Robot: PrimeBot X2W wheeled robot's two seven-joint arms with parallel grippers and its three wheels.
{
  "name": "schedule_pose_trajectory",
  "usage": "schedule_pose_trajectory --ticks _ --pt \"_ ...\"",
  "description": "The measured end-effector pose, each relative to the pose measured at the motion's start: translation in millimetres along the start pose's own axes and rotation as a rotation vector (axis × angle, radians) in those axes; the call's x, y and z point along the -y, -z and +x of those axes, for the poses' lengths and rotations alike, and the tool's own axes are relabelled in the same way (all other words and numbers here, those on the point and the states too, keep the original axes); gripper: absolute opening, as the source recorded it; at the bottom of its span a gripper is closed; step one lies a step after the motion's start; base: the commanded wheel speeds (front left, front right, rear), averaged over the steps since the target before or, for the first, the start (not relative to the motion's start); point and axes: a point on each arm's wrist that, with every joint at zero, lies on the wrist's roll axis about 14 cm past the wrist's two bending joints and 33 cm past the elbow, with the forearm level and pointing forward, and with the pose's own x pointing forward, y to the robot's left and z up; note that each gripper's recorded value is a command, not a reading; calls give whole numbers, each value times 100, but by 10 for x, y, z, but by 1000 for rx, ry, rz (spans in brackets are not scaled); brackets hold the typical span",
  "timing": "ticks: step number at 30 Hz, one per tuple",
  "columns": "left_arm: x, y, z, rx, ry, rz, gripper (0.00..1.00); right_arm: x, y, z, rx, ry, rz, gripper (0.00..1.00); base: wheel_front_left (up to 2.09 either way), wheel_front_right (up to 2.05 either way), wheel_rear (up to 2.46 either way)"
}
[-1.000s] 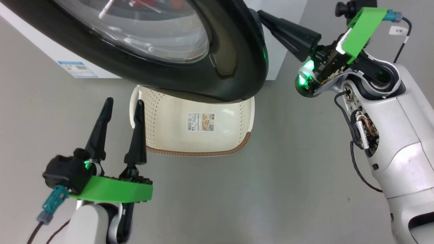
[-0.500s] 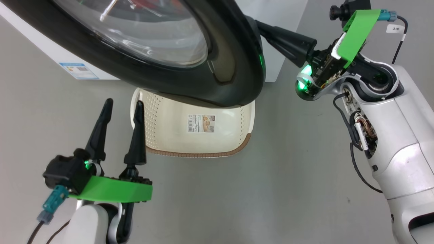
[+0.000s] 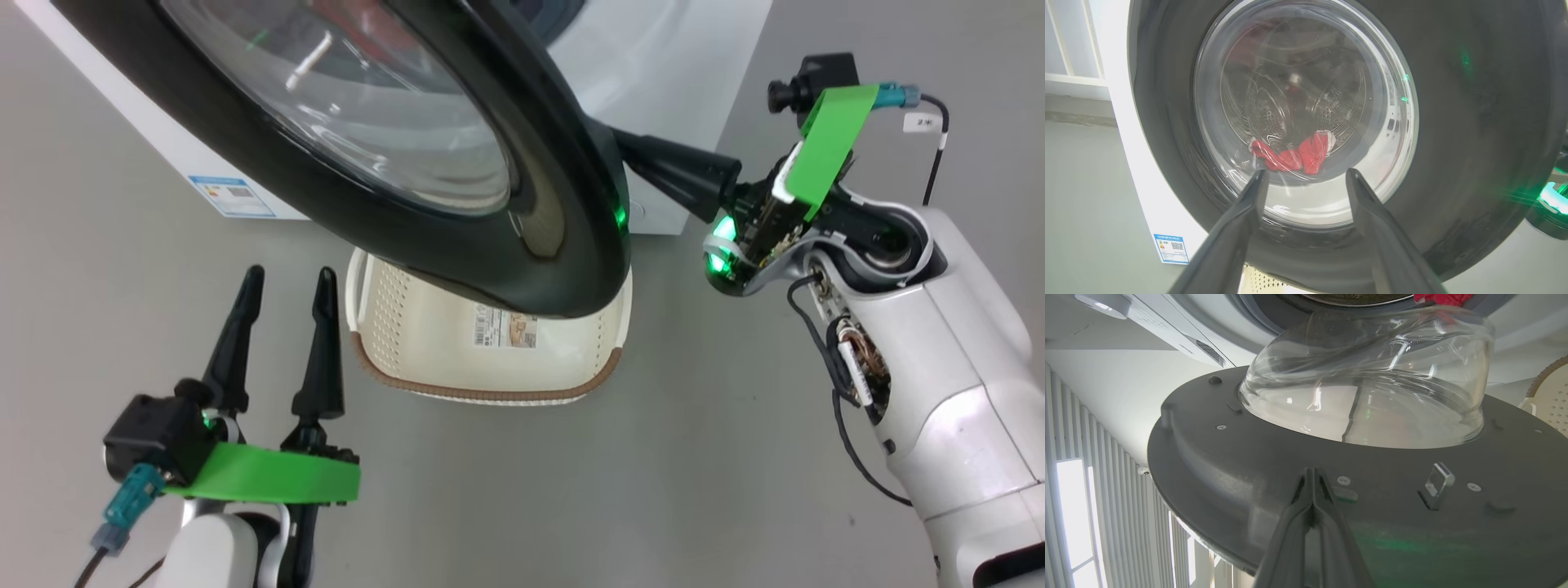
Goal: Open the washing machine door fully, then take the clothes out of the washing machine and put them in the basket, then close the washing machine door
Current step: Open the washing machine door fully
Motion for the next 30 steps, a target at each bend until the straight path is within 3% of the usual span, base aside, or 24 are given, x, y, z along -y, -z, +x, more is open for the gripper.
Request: schedule_pose_trajectory --ticks 30 --pt "-385 -487 -824 68 -154 7 100 36 1099 99 -182 69 2 0 0 0 0"
